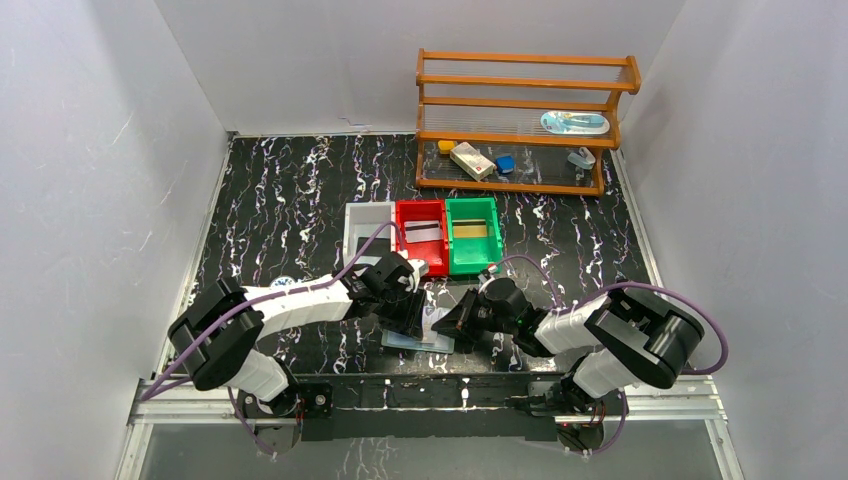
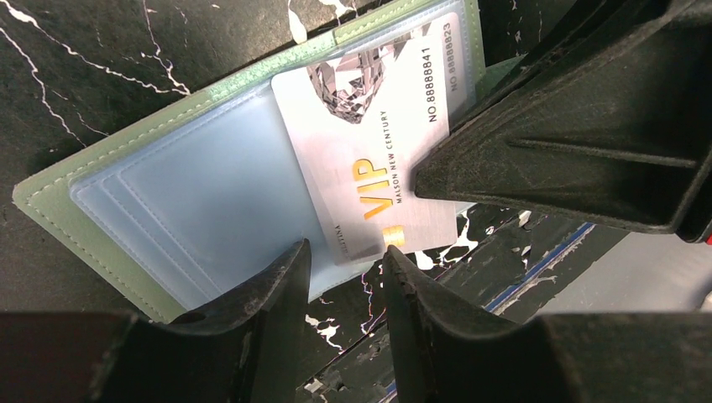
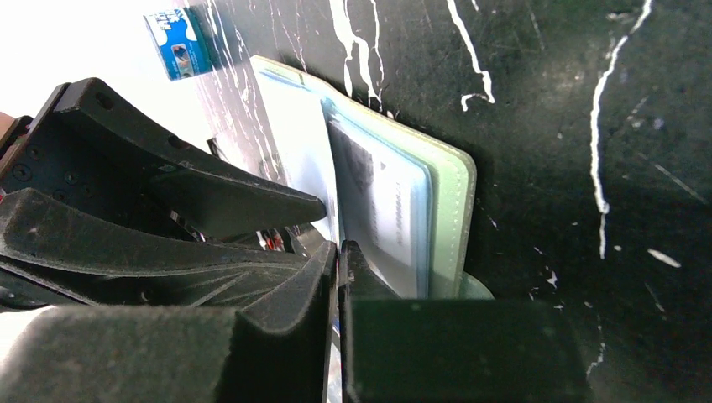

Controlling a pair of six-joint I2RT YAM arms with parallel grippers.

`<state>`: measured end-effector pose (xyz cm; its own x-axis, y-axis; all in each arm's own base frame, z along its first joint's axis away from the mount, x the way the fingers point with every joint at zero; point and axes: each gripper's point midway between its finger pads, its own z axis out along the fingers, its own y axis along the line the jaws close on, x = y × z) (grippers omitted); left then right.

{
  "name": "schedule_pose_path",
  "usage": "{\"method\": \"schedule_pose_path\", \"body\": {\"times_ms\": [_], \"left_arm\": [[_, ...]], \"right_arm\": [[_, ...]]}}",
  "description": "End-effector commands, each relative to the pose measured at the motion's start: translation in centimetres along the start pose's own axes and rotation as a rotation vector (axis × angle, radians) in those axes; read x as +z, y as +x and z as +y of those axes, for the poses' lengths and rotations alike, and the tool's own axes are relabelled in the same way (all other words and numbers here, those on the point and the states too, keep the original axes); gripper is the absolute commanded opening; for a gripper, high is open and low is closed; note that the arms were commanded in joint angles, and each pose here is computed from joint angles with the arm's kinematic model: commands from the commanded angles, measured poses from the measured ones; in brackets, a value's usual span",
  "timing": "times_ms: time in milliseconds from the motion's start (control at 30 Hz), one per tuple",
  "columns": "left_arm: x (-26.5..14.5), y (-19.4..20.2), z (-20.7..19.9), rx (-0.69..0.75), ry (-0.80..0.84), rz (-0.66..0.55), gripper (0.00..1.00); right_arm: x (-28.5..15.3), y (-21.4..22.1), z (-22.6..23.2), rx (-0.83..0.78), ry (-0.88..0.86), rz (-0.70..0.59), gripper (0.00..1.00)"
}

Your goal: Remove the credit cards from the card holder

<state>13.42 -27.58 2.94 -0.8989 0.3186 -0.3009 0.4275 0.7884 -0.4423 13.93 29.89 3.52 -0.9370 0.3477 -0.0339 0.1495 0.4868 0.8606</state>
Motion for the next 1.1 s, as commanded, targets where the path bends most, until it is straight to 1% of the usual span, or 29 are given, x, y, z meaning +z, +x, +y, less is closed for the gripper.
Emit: {"method": "schedule_pose_path", "body": {"times_ms": [0, 133, 300, 367, 600, 667, 767, 833, 933, 1067], "left_arm": [[0.2, 1.0, 0.9, -0.008, -0.028, 0.029, 0.35], [0.0, 0.7, 0.7, -0.006, -0.021, 0.018, 0.35], [0.0, 0.7, 0.6, -0.002, -0.014, 0.019, 0.33], [0.1, 0.8, 0.7, -0.003, -0.016, 0.021, 0.32], [0.0, 1.0, 0.8, -0.003, -0.018, 0.021, 0.31], [-0.1, 1.0, 0.8, -0.003, -0.018, 0.02, 0.31], [-0.2, 0.8, 0.9, -0.003, -0.027, 0.01, 0.31], [-0.5, 0.6, 1.0, -0.003, -0.039, -0.008, 0.31], [-1.2, -0.1, 1.3, -0.004, -0.064, -0.048, 0.32], [-2.5, -1.2, 1.3, -0.008, -0.087, -0.117, 0.36]], "right_arm": [[0.0, -0.4, 1.0, -0.016, -0.043, -0.018, 0.1], [0.2, -0.4, 1.1, -0.022, -0.045, -0.012, 0.1], [0.5, -0.5, 1.2, -0.016, -0.04, -0.008, 0.19], [0.7, -0.6, 1.2, -0.016, -0.037, -0.009, 0.2], [1.0, -0.6, 2.0, -0.028, -0.064, 0.001, 0.21], [1.0, -0.6, 1.9, -0.027, -0.062, -0.002, 0.18], [0.7, -0.7, 1.6, -0.032, -0.052, -0.015, 0.09], [0.5, -0.9, 1.1, -0.045, -0.02, -0.031, 0.05], [-0.1, -1.3, 0.9, -0.075, 0.008, -0.058, 0.01], [-1.0, -2.0, 1.4, -0.124, 0.029, -0.102, 0.0]]}}
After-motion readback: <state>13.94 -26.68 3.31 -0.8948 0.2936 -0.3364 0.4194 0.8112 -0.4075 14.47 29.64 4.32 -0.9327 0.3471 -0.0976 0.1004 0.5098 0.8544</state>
